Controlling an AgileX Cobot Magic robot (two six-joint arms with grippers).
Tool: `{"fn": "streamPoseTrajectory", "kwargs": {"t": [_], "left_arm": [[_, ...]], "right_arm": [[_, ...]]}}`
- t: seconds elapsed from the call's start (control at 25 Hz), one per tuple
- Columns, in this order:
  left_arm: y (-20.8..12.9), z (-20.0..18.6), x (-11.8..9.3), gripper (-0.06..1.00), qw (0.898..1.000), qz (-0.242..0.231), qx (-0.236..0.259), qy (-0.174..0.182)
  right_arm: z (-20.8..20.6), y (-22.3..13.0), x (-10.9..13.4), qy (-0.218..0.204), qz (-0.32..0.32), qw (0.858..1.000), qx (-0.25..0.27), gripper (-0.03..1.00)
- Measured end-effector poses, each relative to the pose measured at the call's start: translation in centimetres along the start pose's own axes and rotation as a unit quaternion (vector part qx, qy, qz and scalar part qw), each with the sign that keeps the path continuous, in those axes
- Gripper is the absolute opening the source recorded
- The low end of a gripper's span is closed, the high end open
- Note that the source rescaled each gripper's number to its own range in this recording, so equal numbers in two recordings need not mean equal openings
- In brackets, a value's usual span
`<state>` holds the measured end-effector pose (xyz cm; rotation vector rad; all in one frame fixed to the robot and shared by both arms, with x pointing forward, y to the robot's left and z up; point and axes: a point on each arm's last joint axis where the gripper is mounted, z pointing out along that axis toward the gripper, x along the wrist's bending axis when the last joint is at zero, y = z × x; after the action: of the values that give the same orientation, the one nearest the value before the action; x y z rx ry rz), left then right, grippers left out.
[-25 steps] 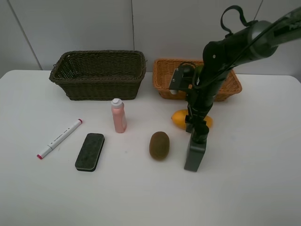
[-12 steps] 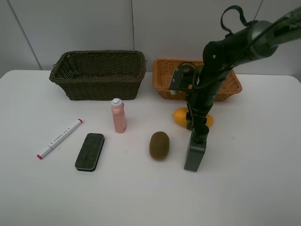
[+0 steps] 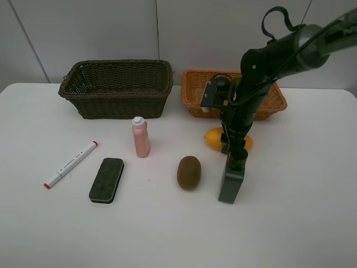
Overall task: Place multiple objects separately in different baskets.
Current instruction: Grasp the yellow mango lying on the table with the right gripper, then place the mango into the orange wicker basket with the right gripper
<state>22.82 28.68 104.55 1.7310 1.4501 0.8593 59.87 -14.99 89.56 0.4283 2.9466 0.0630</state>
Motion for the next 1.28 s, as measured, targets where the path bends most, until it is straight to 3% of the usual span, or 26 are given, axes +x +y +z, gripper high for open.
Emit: {"fn": "streamPoseTrajectory", "kwargs": {"t": [0.76,1.28], "left_arm": [[0.0,0.0,0.0,1.00,1.000,0.000,0.000,0.000],[0.0,0.0,0.0,1.00,1.000,0.000,0.000,0.000]], "right_arm": [[-2.2,-0.2,0.0,0.000,0.000,1.000,0.004,0.53],[-8.0,0.4,-1.5,-0.032,-0.001,0.999,-0.012,0.53]]}}
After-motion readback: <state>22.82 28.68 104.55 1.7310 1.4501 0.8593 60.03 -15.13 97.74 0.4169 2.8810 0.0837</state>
